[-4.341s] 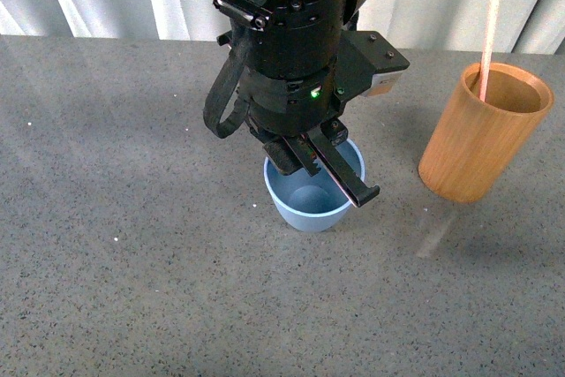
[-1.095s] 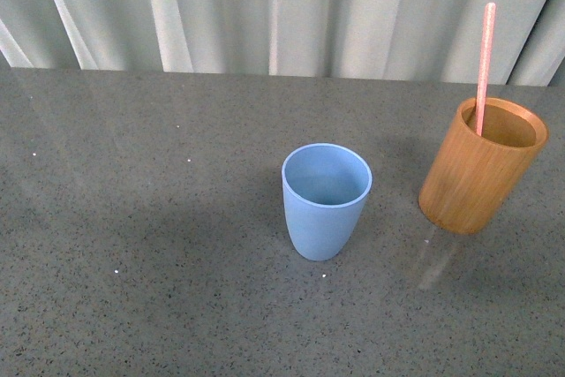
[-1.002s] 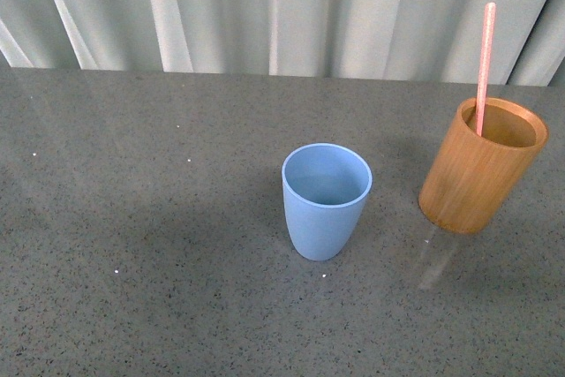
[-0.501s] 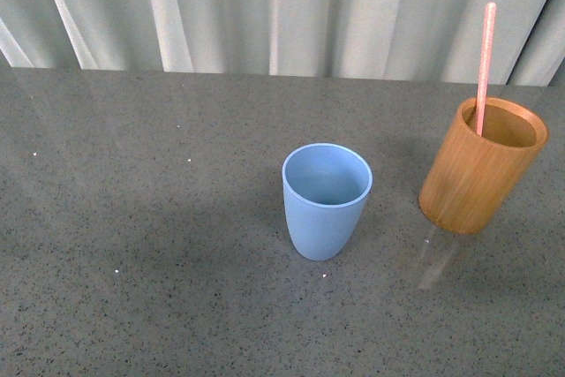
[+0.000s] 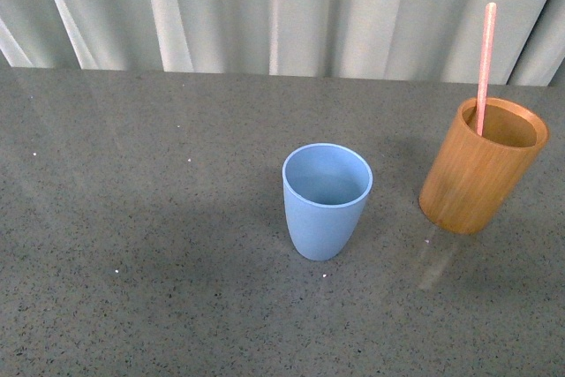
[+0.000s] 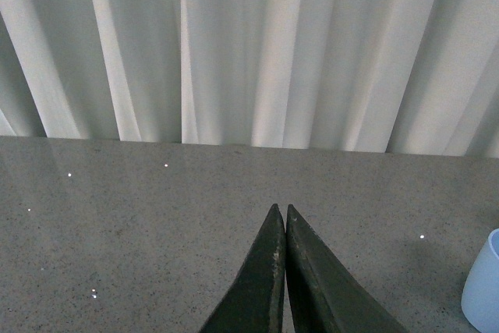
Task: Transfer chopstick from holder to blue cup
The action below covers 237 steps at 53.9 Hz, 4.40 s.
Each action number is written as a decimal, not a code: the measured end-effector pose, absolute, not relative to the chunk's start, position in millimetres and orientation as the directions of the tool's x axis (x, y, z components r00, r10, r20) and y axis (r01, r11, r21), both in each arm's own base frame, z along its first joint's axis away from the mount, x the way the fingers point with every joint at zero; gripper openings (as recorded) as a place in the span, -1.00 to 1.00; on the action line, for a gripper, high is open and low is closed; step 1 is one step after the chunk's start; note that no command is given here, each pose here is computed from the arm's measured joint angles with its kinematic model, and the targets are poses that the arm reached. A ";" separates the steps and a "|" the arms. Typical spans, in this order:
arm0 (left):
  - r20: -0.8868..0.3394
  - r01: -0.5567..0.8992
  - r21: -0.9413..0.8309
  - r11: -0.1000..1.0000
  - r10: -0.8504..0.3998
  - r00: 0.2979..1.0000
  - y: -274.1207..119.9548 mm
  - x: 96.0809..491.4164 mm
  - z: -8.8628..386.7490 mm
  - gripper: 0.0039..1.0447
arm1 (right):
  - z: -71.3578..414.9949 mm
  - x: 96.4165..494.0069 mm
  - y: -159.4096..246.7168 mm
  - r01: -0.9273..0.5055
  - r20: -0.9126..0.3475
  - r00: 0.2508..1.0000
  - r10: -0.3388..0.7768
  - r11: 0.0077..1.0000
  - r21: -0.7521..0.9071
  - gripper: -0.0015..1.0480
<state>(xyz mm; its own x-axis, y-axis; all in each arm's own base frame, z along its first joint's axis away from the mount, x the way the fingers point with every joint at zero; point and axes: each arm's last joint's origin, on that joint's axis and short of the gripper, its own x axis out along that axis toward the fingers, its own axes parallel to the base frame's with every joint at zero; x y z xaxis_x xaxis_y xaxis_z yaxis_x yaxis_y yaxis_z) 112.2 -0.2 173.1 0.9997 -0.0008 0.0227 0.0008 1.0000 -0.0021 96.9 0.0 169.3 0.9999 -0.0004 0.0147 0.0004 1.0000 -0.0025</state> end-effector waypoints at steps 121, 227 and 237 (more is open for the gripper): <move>0.016 0.002 -0.002 1.000 -0.002 1.000 -0.2 96.7 169.7 0.87 | 160.0 332.0 30.6 -0.160 -0.287 0.944 0.161 0.987 0.025 0.81; 0.016 0.002 -0.002 1.000 -0.002 1.000 -0.2 96.7 169.7 0.87 | 210.0 344.5 84.7 -0.238 -0.105 0.968 0.227 0.965 -0.113 -0.96; 0.016 0.002 -0.002 1.000 -0.002 1.000 -0.2 96.7 169.7 0.87 | 255.2 341.6 105.3 -0.274 -0.001 0.961 0.276 0.954 -0.119 -0.96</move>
